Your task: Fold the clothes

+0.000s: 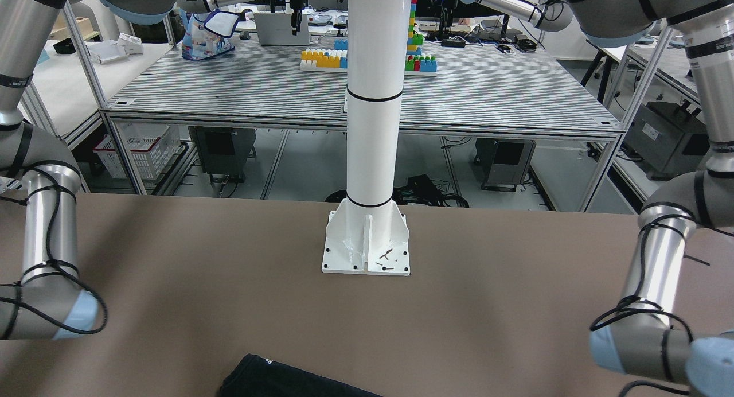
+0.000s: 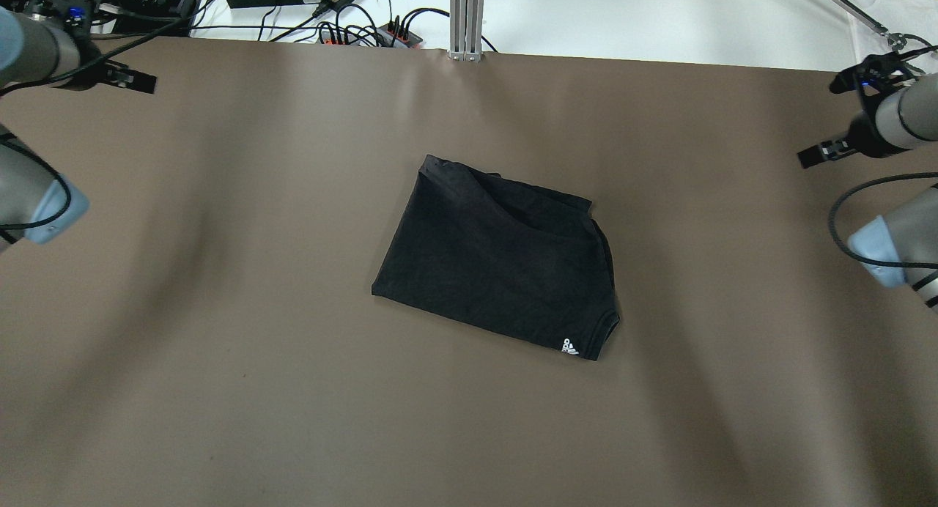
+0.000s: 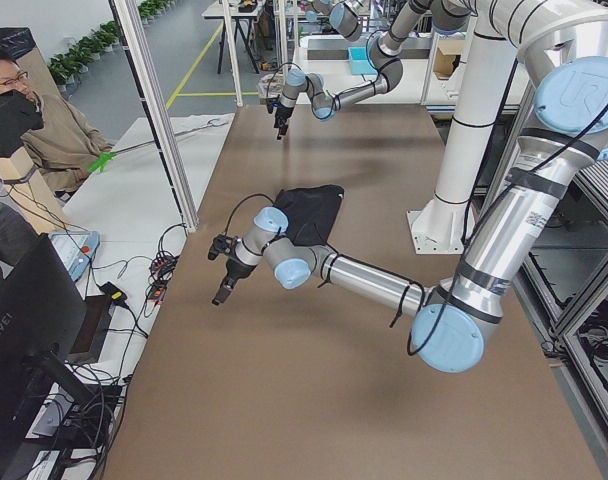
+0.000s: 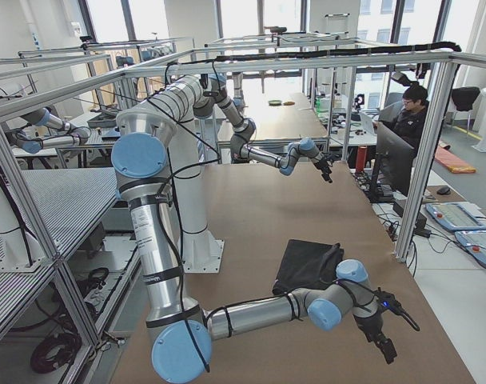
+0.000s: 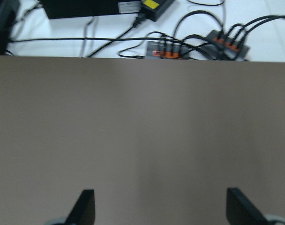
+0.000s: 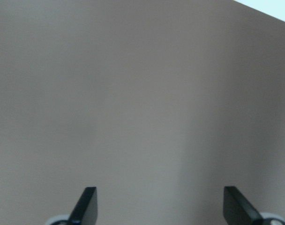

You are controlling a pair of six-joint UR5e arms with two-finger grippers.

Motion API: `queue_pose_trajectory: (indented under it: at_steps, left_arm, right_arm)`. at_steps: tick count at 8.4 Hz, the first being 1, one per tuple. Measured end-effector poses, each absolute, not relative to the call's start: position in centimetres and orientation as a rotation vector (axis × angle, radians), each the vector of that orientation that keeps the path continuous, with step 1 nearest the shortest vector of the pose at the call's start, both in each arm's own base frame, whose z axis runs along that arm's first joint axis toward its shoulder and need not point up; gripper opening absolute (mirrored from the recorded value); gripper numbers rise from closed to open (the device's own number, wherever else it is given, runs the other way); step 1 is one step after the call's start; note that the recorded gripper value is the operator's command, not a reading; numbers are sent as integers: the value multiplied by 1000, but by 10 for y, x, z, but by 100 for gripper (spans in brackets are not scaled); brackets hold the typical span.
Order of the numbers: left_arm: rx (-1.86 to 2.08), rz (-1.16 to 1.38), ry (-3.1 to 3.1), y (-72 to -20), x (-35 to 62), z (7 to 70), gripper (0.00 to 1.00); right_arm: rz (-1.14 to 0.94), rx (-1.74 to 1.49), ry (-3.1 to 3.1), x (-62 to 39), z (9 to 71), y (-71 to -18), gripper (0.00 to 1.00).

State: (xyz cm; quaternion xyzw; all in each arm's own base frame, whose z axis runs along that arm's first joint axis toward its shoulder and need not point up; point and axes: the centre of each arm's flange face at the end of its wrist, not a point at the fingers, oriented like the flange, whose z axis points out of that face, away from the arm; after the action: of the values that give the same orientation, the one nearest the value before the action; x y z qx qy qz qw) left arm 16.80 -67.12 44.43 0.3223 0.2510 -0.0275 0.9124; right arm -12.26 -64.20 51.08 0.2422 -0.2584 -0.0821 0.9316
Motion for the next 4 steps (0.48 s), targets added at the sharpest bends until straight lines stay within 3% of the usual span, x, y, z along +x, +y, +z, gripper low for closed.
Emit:
queue_pose_trajectory:
  at_steps: [4]
  left_arm:
    - [710, 144, 252, -606, -12, 567, 100]
  right_arm:
    - [-278, 535, -171, 17, 608, -616, 95]
